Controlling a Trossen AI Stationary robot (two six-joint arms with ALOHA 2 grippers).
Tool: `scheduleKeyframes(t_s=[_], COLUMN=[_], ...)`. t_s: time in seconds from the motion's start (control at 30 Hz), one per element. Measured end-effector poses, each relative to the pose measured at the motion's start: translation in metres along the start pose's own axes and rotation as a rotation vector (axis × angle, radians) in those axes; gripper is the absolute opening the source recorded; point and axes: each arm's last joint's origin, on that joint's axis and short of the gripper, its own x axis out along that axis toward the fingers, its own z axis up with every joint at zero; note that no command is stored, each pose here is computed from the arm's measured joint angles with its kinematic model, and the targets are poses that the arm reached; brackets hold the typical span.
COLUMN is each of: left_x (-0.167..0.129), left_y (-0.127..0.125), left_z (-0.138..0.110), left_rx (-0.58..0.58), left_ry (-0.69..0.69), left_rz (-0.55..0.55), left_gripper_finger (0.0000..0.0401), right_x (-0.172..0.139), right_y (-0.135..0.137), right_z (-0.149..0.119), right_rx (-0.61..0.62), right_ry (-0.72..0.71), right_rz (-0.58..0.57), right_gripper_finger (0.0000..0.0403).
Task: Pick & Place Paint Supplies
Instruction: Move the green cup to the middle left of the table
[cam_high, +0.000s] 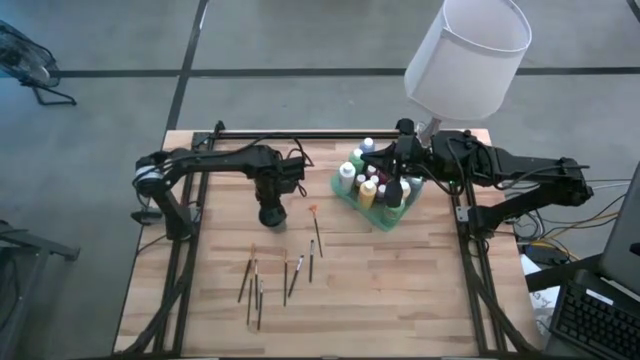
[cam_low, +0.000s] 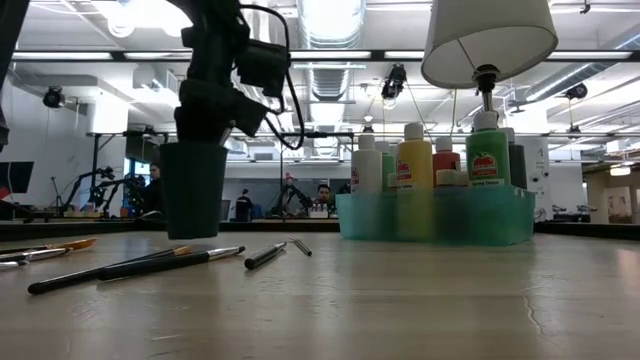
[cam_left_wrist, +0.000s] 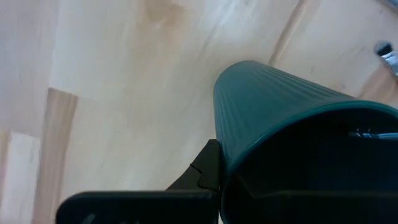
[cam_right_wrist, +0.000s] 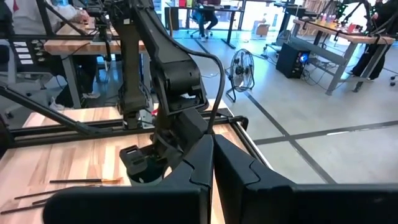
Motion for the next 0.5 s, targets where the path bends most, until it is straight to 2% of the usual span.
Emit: scheduleKeyframes(t_s=[0.5], left_x=[0.0084], left_y=[0.0020], left_z=[-0.0024], left_rx=[0.026], left_ry=[0.010], left_rz=[-0.007], left_gripper_finger=[0.0014], right_x=[0.0000], right_y=[0.0000], right_z=[0.0000], right_rx=[0.000], right_ry=[0.000], right_rz=[0.000], right_gripper_finger=[0.0008])
